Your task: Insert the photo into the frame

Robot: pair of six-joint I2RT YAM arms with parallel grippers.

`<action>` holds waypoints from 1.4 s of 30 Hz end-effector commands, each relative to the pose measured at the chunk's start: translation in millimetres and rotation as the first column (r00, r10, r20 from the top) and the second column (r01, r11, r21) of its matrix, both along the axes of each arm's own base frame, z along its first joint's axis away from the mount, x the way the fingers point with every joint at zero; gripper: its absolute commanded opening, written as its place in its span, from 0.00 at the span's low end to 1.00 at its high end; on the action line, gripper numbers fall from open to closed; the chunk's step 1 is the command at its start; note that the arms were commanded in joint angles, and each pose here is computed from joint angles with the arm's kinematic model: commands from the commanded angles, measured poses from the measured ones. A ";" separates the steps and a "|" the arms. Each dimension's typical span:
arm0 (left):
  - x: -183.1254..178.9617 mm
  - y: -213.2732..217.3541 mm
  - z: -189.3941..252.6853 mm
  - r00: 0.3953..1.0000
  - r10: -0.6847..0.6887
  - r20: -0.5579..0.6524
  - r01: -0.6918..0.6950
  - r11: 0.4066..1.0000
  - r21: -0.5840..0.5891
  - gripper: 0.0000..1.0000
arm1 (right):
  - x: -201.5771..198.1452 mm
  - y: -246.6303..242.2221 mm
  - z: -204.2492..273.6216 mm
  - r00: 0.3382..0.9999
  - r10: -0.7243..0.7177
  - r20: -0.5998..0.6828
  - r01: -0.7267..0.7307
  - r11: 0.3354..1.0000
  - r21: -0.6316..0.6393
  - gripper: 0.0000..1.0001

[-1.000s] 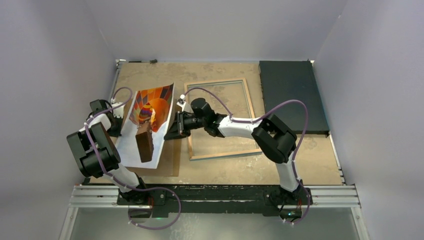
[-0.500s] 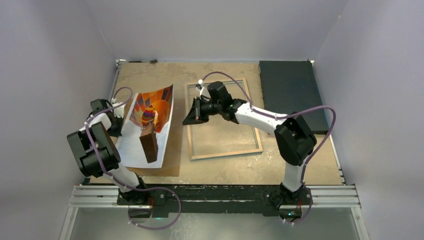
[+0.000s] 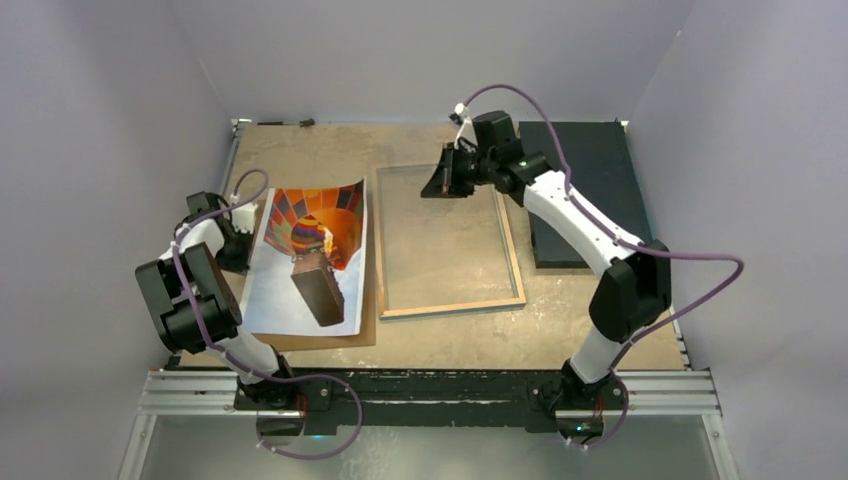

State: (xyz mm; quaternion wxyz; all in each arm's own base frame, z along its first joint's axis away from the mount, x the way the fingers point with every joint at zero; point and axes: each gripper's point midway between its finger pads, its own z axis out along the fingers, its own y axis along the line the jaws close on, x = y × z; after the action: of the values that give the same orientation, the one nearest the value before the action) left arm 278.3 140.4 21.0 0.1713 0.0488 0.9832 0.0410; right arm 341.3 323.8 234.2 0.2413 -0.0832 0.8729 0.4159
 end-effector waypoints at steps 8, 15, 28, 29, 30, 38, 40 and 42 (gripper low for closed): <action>26.4 6.6 47.0 0.996 0.021 0.082 -0.023 0.999 0.026 0.15 | 10.6 -55.9 66.6 0.966 -0.088 0.245 0.124 0.983 -0.138 0.00; 55.5 7.1 126.3 0.977 -0.011 0.213 -0.003 0.998 0.067 0.47 | 15.0 -79.5 90.8 0.943 -0.130 0.305 0.185 0.970 -0.160 0.00; 52.9 -236.2 79.4 0.903 -0.400 0.160 0.411 0.911 -0.044 0.58 | 14.6 -116.8 105.2 0.921 -0.223 0.319 0.275 0.952 -0.131 0.00; 47.7 -248.8 71.6 0.891 -0.428 0.150 0.438 0.898 -0.039 0.59 | 12.9 -118.4 105.6 0.922 -0.224 0.317 0.275 0.953 -0.127 0.00; 44.3 -259.6 65.4 0.881 -0.450 0.146 0.459 0.888 -0.031 0.59 | 12.1 -120.6 105.9 0.921 -0.230 0.315 0.279 0.952 -0.122 0.00; 25.7 -298.9 37.4 0.807 -0.575 0.136 0.575 0.817 0.042 0.59 | 7.3 -126.5 100.2 0.930 -0.235 0.282 0.271 0.958 -0.095 0.00; 25.3 -299.5 32.7 0.784 -0.605 0.137 0.599 0.796 0.086 0.59 | 7.3 -126.8 98.6 0.931 -0.237 0.276 0.271 0.958 -0.092 0.00; 24.6 -298.9 26.9 0.767 -0.627 0.138 0.616 0.779 0.114 0.59 | 7.1 -126.9 97.7 0.933 -0.239 0.271 0.271 0.958 -0.089 0.00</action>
State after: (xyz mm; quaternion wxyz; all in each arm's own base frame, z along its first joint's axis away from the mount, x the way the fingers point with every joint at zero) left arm 291.8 -157.2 52.0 0.2216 0.3590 0.9066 -0.0120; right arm 351.4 193.6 320.0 0.3887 -0.0344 0.8744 0.2886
